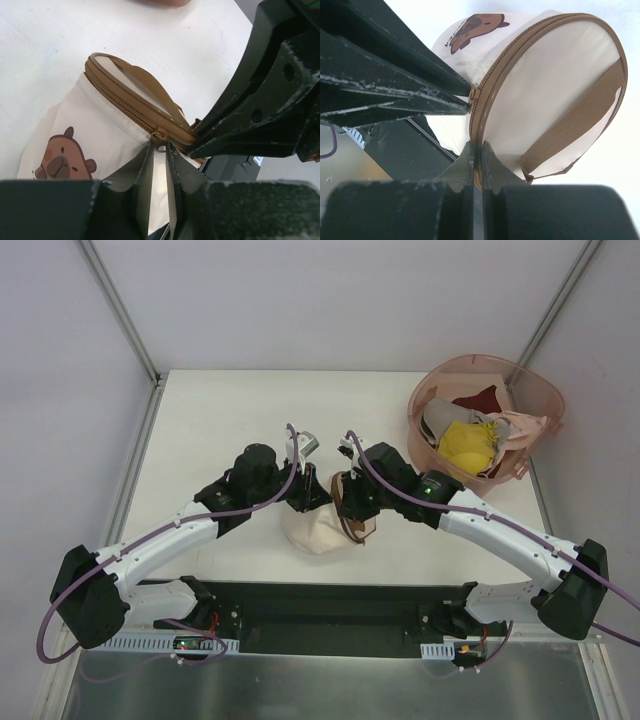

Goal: Unzip the laundry bag and remove the bra

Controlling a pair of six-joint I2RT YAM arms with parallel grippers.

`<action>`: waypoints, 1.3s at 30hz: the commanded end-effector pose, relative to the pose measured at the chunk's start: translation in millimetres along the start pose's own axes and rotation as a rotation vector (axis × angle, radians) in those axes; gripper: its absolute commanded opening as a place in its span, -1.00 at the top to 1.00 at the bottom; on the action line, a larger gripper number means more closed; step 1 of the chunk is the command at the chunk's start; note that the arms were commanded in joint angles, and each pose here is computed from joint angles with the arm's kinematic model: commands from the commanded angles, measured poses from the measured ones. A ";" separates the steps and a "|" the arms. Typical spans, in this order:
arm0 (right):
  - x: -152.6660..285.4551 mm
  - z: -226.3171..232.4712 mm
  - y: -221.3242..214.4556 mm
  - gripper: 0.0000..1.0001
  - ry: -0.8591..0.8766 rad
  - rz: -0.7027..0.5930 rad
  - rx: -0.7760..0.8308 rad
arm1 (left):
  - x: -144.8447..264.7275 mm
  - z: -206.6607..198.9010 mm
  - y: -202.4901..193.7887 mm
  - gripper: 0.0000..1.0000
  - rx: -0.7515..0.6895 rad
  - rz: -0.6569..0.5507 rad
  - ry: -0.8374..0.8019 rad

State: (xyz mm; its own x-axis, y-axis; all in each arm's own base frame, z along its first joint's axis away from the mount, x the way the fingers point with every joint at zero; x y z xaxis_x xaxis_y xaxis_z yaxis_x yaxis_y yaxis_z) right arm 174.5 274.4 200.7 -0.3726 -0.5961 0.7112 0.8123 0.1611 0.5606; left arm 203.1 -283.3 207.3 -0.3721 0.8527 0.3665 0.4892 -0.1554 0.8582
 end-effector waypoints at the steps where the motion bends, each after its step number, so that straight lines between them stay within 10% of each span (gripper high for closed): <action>1: 4.3 9.9 5.7 0.99 0.045 -0.024 0.003 | 0.9 -19.8 25.8 0.65 -0.020 -0.055 -0.087; 8: 3.9 9.9 6.9 0.99 0.043 -0.022 0.005 | -2.9 -19.6 22.6 0.64 -0.018 -0.038 -0.098; 13: 3.9 9.9 6.9 0.99 0.043 -0.022 0.005 | -4.2 -18.1 19.7 1.00 -0.009 -0.030 -0.093; 39: 3.7 6.2 0.0 0.99 0.037 -0.009 0.007 | 28.0 7.3 34.8 1.00 -0.083 -0.142 0.145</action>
State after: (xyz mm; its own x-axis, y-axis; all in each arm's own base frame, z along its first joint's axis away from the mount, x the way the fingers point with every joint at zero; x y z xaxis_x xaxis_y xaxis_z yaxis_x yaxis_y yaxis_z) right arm 172.6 273.1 195.7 -0.3627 -0.5913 0.7203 0.8176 0.1689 0.5504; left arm 220.8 -259.8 241.2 -0.5698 0.7673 0.2944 0.4032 -0.0512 0.9137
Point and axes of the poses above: each gripper's point midway between its finger pads, its own x axis back along the fingers, its own z axis along the line the jaws close on, y = z × x, the point moved 2 cm from there along x, back along the fingers, and after that the axes turned 9 degrees about -x, right-handed, at the moved point
